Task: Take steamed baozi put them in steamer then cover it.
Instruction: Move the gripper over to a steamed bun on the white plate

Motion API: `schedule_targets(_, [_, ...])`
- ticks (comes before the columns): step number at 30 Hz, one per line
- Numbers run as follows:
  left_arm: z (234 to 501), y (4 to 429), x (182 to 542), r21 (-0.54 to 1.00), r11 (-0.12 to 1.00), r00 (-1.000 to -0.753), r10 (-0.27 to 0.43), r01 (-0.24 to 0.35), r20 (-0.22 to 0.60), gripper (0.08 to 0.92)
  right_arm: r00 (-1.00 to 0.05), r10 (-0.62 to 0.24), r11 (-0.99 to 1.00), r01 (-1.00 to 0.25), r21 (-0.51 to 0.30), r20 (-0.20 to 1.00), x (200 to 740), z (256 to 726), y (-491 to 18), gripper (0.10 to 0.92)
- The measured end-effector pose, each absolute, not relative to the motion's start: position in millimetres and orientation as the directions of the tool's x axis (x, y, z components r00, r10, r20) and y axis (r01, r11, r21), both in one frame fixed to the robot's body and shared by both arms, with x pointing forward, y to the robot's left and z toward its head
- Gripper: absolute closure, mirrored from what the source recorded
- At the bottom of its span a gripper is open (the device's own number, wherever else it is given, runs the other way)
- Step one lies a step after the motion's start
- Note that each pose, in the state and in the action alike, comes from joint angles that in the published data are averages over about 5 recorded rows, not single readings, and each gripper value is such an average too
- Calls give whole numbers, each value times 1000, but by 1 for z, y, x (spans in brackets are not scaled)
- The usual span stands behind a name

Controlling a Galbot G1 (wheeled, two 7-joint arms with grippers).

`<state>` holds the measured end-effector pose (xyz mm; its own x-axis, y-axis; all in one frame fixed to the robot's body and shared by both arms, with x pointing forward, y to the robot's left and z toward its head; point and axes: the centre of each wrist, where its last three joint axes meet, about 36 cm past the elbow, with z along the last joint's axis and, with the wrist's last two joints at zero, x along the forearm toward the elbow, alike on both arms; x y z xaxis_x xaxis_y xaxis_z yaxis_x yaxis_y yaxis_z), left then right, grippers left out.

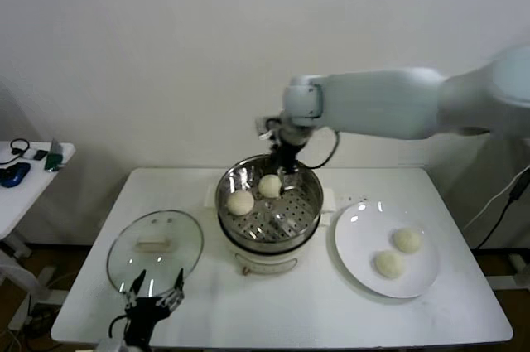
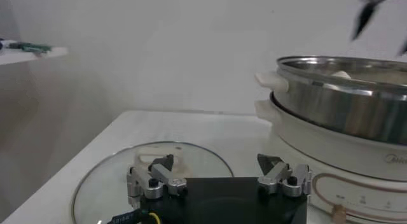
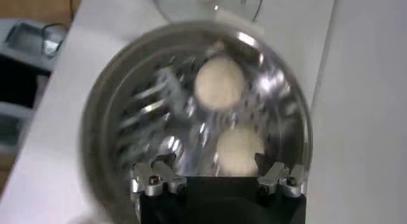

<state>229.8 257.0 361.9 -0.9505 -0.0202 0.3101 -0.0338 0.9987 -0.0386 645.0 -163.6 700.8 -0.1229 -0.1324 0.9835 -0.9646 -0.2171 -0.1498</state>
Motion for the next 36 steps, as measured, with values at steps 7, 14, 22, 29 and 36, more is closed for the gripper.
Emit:
schedule_targets(7, [363, 255, 230, -39, 999, -949, -16, -30, 314, 177, -96, -61, -149, -983, -105, 993, 611, 672, -266, 200])
schedule_targets(14, [363, 252, 229, -39, 999, -947, -20, -35, 320, 177, -69, -32, -97, -993, -72, 997, 586, 614, -323, 200])
schedule_targets(22, [360, 252, 223, -38, 998, -943, -31, -46, 332, 177, -50, -16, -80, -995, -51, 999, 572, 550, -344, 200])
schedule_targets(29, [356, 251, 219, -37, 998, -939, -37, -52, 341, 177, -37, 3, -67, -997, -37, 999, 566, 505, -353, 200])
schedule_targets(36, [353, 249, 218, -34, 998, -937, -36, -51, 346, 177, -62, 13, -63, -996, -61, 998, 565, 474, -356, 200])
